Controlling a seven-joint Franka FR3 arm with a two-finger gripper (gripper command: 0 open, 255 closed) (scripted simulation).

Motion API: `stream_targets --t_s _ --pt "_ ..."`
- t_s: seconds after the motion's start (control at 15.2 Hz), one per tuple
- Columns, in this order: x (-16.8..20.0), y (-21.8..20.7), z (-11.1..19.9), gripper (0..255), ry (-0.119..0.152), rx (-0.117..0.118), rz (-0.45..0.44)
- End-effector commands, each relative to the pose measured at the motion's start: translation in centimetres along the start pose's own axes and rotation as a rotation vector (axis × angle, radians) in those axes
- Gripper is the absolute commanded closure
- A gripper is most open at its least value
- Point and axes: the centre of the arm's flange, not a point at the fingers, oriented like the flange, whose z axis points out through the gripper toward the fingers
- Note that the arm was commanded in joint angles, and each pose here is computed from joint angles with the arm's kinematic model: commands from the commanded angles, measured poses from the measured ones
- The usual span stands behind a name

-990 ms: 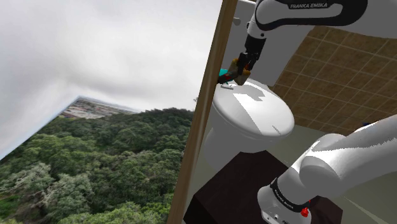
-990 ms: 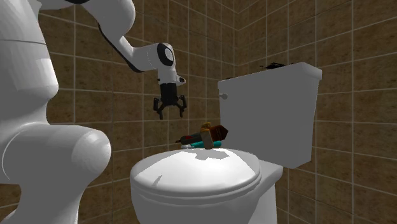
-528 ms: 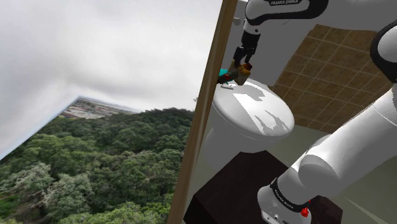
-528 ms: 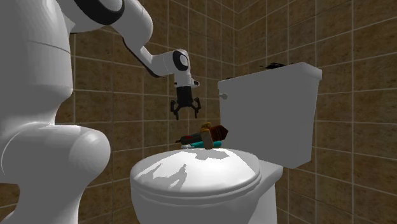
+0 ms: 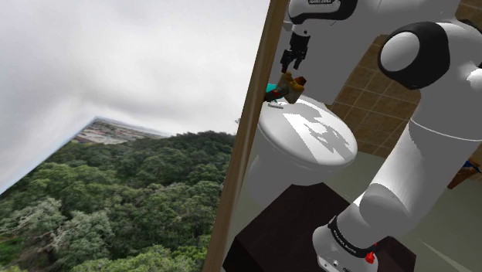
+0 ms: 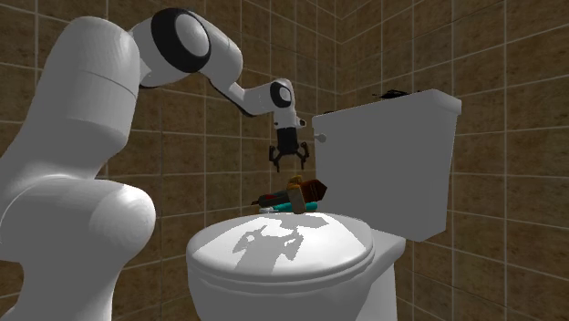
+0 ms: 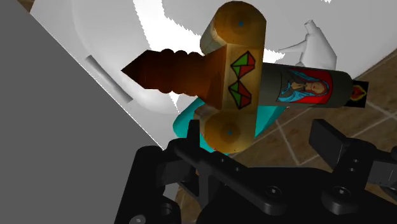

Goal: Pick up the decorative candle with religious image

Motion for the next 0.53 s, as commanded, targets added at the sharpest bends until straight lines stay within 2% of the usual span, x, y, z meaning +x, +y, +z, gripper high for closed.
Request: stream_targets --t_s 0.0,0.46 --pt "2.0 1.9 0.3 0 0.004 0.0 0.006" --pt "2.2 1.8 3.5 0 0.004 0.0 0.007"
